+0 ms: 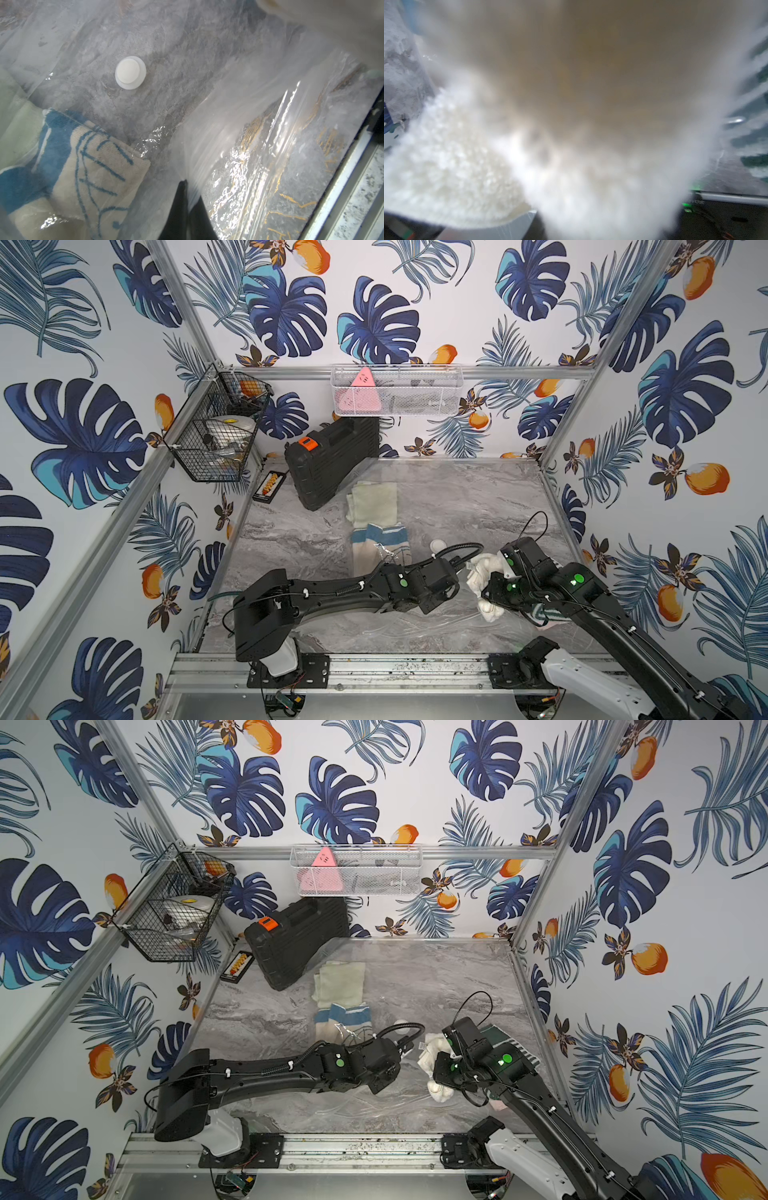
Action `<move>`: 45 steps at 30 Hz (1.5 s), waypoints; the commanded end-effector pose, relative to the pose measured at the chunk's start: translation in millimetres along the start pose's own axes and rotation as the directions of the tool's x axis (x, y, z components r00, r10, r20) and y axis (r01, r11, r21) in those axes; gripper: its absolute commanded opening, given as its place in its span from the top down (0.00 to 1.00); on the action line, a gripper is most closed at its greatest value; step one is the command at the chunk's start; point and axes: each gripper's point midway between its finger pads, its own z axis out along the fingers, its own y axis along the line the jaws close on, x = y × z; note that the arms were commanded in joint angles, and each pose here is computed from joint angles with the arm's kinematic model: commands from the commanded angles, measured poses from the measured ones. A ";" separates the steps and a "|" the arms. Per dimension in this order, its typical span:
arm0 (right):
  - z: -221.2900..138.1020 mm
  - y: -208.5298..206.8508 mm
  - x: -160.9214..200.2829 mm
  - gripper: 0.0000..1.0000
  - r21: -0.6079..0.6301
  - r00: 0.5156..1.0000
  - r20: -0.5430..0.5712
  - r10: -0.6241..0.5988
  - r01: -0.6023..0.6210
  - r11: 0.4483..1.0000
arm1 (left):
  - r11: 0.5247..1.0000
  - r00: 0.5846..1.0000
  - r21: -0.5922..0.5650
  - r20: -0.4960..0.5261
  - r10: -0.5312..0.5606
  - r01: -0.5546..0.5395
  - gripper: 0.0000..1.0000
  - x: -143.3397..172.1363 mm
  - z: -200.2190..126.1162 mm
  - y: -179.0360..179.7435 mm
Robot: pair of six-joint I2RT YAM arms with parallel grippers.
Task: Place the folded towel into the vacuum bag
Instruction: Place the towel in the vacuum bag.
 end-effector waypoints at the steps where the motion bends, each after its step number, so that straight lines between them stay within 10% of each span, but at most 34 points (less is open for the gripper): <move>1: -6.5 13.7 14.7 0.92 -0.064 0.999 -0.042 0.009 -0.012 0.998 | 0.997 0.997 0.041 0.043 -0.062 0.061 1.00 -19.0 -12.2 6.5; 20: 95.7 51.0 53.3 0.99 0.030 0.982 -0.034 -0.185 0.186 0.982 | 0.975 0.958 0.165 0.218 -0.184 0.150 1.00 -86.3 -68.8 11.5; 29: 98.5 96.4 75.9 0.97 -0.007 0.927 -0.044 -0.372 0.372 0.928 | 0.973 0.956 0.173 0.224 -0.190 0.153 1.00 -86.9 -65.5 10.3; 45: 72.6 63.7 59.8 0.96 -0.036 0.950 0.014 -0.311 0.311 0.950 | 0.934 0.935 0.323 0.261 -0.240 0.150 1.00 -80.9 -77.7 6.3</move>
